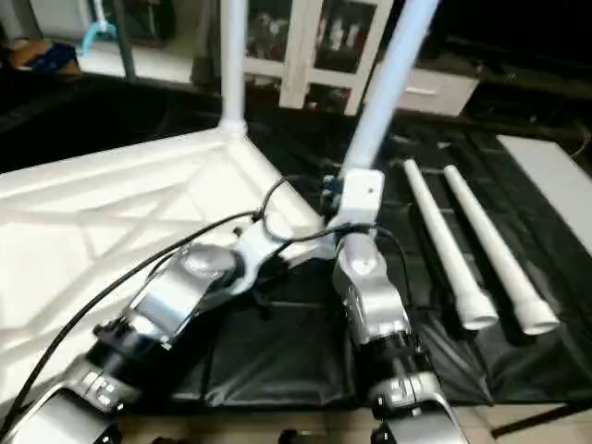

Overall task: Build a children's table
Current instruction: Insert table leg to table base

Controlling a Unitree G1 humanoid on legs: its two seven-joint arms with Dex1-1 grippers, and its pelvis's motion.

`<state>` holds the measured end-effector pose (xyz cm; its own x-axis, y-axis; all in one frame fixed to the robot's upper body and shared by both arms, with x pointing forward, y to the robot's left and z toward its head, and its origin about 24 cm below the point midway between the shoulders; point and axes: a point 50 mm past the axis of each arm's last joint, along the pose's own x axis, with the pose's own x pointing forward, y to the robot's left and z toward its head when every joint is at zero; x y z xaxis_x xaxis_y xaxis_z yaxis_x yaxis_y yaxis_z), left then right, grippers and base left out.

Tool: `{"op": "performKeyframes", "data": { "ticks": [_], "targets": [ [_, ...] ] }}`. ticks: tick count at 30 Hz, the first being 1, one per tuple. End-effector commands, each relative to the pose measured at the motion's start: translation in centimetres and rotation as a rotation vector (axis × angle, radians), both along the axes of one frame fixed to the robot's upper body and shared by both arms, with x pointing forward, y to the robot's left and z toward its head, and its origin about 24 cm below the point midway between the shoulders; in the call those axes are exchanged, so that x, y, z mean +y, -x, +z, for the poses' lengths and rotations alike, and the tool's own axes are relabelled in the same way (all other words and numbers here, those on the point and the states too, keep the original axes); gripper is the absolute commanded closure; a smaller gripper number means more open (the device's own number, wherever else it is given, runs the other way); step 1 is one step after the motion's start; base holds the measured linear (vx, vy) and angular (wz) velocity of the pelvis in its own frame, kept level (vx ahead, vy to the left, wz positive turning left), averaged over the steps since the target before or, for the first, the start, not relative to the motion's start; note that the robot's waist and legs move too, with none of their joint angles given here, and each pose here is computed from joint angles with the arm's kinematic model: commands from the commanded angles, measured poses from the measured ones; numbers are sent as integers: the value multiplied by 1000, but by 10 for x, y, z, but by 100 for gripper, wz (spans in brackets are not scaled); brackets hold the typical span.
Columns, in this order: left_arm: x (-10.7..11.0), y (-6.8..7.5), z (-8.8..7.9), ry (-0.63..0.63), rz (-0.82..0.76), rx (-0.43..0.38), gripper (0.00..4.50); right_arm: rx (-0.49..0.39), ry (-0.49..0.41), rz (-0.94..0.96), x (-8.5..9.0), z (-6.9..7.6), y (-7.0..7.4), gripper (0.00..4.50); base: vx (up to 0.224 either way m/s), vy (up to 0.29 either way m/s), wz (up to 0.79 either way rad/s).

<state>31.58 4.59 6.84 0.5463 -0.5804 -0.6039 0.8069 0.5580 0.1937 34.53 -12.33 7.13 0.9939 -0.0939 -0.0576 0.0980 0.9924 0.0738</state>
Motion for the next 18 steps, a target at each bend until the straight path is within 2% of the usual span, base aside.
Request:
{"op": "performKeyframes", "data": {
  "ticks": [1,3,10,12,14,18],
  "targets": [
    [26,-15,21,-42,114,-105,450,324,88,-307,-69,-69,26,268,0,0,0],
    [28,-15,19,-49,118,-98,450,314,57,-287,-64,-68,23,268,0,0,0],
    [31,-16,18,-61,129,-93,450,278,61,-216,-53,-61,15,268,0,0,0],
    [31,-16,18,-61,124,-92,450,274,59,-206,-51,-60,14,212,0,0,0],
    [30,-15,18,-59,117,-90,450,263,56,-190,-49,-58,13,212,0,0,0],
    [30,-15,18,-59,110,-88,450,229,52,-151,-44,-53,10,158,0,0,0]
  ]
}}
